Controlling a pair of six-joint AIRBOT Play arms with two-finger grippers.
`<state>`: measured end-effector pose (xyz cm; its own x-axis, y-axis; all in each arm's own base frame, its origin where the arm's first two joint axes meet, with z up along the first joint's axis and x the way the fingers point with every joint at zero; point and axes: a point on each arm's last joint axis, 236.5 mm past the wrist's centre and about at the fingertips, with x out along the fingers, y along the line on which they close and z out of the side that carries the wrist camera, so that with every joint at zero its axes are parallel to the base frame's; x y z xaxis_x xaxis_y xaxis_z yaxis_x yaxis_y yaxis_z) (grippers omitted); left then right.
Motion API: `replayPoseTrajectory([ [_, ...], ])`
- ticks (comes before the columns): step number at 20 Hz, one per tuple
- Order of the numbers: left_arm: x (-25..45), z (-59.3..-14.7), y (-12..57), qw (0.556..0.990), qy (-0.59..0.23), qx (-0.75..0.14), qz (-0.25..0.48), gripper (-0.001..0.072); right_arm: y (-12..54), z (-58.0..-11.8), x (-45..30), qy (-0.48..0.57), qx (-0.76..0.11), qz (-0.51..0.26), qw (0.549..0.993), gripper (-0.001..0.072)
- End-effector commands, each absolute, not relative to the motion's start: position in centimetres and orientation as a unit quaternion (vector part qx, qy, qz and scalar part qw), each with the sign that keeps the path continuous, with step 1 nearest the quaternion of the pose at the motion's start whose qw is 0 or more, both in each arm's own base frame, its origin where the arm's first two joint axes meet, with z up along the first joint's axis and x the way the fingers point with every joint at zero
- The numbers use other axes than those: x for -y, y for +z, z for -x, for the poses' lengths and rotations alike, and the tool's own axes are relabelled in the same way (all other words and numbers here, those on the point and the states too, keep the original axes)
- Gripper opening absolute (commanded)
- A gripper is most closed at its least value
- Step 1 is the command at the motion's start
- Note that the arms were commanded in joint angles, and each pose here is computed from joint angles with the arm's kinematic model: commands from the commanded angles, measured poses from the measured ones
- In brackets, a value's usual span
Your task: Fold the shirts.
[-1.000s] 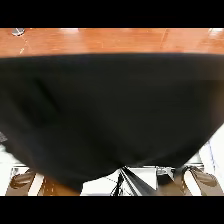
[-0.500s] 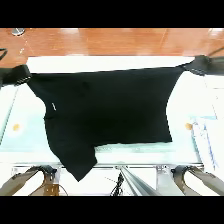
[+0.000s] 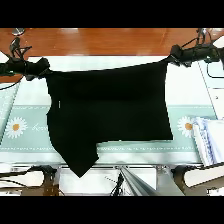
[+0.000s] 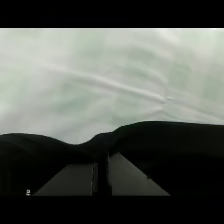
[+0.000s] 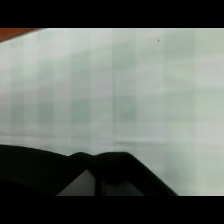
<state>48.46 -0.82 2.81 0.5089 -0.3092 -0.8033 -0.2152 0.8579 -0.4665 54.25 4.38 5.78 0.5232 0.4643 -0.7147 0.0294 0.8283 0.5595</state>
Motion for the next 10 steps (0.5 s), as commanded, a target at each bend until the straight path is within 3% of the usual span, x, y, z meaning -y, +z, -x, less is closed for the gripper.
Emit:
replayPoseTrajectory([
  [1,1.4,-46.0,1.9,0.791,-0.057,-0.546,0.269,0.0029,4.7,-53.1,-4.8,0.149,-0.511,-0.278,0.800,0.0022],
  [5,0.9,-39.7,0.6,0.737,-0.090,-0.645,0.180,0.0028,4.4,-48.6,-4.1,0.184,-0.577,-0.217,0.766,0.0022],
  [7,0.0,-36.7,-1.3,0.696,-0.058,-0.694,0.177,0.0029,1.8,-45.7,-1.7,0.148,-0.639,-0.158,0.738,0.0022],
  [10,0.7,-33.9,-4.9,0.662,-0.055,-0.725,0.183,0.0029,-2.0,-43.2,-0.8,0.118,-0.682,-0.155,0.705,0.0022],
])
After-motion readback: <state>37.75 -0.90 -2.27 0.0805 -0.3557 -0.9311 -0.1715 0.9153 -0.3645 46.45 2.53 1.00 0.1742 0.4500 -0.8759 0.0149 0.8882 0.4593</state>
